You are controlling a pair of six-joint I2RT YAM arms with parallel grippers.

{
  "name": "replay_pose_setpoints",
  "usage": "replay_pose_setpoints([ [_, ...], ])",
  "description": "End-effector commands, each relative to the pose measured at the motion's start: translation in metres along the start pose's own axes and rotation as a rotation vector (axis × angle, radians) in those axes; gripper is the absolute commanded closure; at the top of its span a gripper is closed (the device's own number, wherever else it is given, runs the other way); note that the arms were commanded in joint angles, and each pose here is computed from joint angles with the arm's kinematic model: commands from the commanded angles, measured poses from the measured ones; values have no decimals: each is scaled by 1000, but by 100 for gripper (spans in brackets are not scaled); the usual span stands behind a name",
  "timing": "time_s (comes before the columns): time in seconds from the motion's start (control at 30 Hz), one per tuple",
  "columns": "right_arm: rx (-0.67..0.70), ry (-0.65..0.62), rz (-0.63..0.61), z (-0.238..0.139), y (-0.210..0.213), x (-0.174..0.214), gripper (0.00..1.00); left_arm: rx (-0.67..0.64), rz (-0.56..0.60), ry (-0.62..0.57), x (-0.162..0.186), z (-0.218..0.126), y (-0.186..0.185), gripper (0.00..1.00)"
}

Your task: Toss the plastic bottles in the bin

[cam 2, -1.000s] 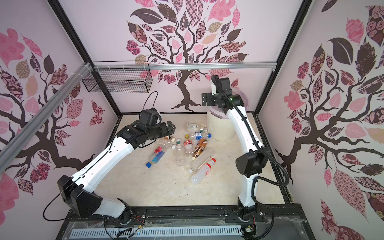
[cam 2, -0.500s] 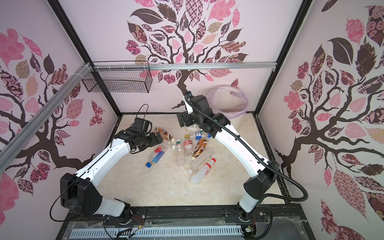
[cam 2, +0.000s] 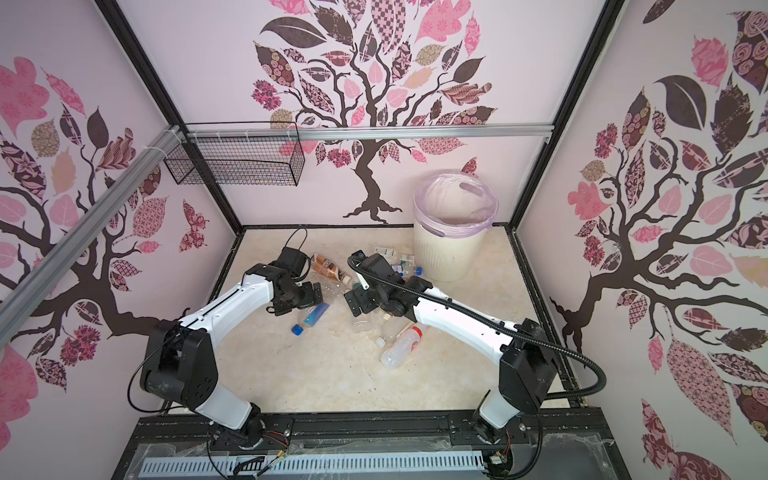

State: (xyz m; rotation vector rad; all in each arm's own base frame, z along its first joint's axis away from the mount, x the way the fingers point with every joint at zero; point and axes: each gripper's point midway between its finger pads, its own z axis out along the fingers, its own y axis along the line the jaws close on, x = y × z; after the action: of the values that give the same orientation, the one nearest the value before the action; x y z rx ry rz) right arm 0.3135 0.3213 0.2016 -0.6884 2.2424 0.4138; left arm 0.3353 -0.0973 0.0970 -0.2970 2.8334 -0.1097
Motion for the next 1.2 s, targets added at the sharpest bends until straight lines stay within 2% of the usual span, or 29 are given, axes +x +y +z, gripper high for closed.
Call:
replay_pose_setpoints([
  [0.0, -45, -94, 55, -20, 5, -18, 0, -32, 29, 46, 11, 17, 6, 2],
  [0.43, -58, -83, 69, -22, 3, 5, 1, -61, -5, 102, 18, 52, 7, 4],
  [0.7, -42, -88, 83, -23, -2, 12, 0, -41, -17, 133, 24, 60, 4, 15],
  [1.07, -3, -113, 139, -28, -13, 8, 0, 45, -19, 161, 32, 60, -12, 37],
  [1.17, -4, -128, 166, -33, -17, 5, 0, 63, -13, 158, 33, 56, -16, 39],
])
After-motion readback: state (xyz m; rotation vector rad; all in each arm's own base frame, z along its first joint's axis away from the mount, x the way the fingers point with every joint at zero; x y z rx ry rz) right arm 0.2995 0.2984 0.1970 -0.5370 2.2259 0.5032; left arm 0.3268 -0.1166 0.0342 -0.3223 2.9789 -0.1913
